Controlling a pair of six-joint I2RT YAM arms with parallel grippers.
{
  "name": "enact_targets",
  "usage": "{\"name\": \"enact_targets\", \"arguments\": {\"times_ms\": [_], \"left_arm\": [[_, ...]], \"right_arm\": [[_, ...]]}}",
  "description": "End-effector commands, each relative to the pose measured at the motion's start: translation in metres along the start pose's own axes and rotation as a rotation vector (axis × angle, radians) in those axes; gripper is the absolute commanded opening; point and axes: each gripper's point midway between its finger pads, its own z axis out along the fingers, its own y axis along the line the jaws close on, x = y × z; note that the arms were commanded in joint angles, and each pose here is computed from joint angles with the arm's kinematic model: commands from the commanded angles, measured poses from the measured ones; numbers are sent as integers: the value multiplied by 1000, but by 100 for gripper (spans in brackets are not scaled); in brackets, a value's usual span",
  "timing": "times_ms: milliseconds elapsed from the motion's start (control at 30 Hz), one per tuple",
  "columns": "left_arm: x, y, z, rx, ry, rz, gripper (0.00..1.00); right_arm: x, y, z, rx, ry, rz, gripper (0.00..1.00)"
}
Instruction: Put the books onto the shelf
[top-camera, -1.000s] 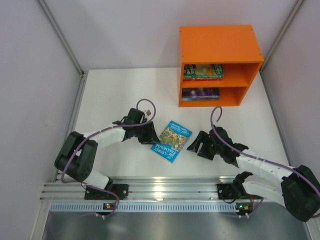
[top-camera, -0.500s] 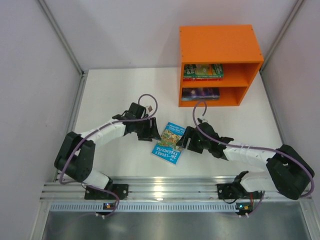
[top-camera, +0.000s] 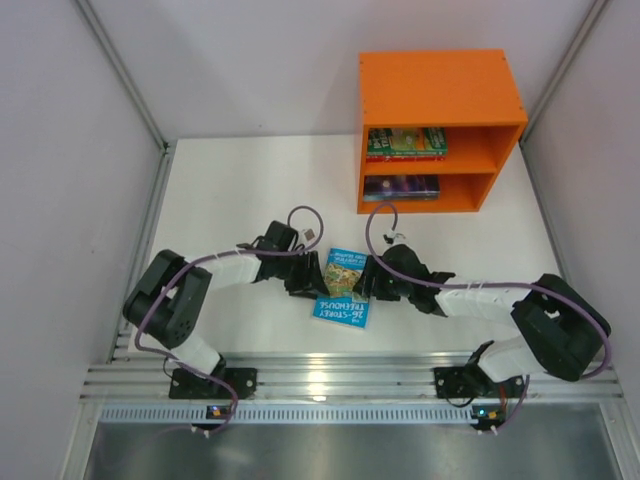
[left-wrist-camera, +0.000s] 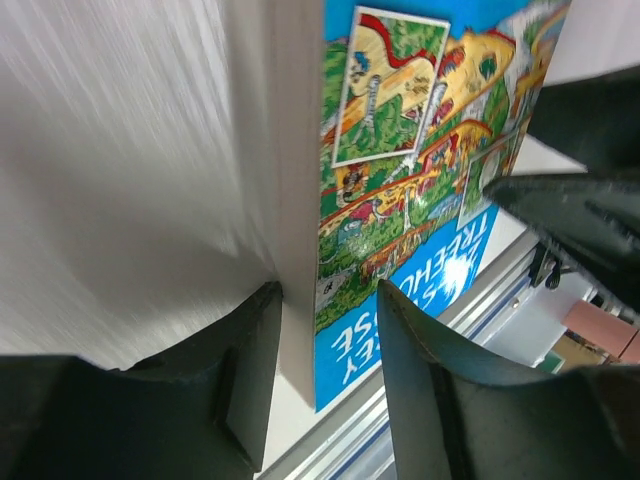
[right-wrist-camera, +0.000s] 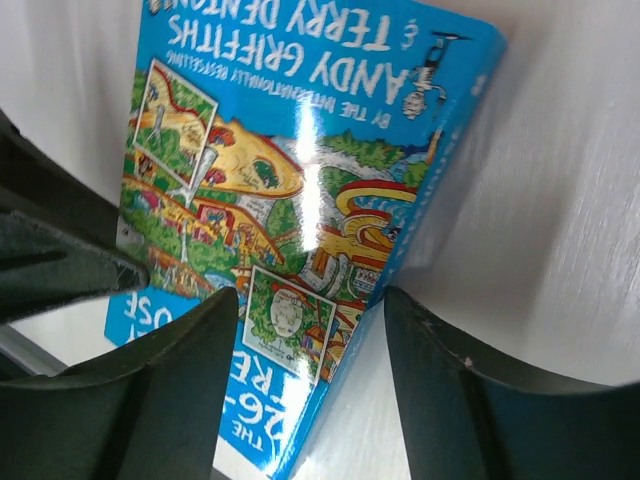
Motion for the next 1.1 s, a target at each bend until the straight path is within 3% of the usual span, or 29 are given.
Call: {"name": "enact_targets", "arguments": {"times_ms": [0,100,300,567,667,767,867,1067], "left_arm": [[20,-11,-3,28,-24,-33,48],[19,-8,-10,-8,-72,-63,48],[4,20,-13,-200,-104,-64,57],[-1,32,7,-206,-65,-42,55],[4,42,11,-226,-39,-62,41],[15,55,13,-242,-3,-108,13],[25,71,14,-236,21,-159,0],[42,92,15,-228,52,-232,0]], "right_arm": [[-28,32,2,-103,-83,-96,58],[-28,37,3,-135,-54,-146,59],[-24,28,-6,-122,-39,-134,66],[-18,18,-23,-116,-44,-100,71],[-16,18,-27,-123,-45,-81,74],[-16,17,-29,-129,-45,-54,79],[-14,18,-27,-147,-29,-25,84],[-3,17,-17,-188,30,14,88]]}}
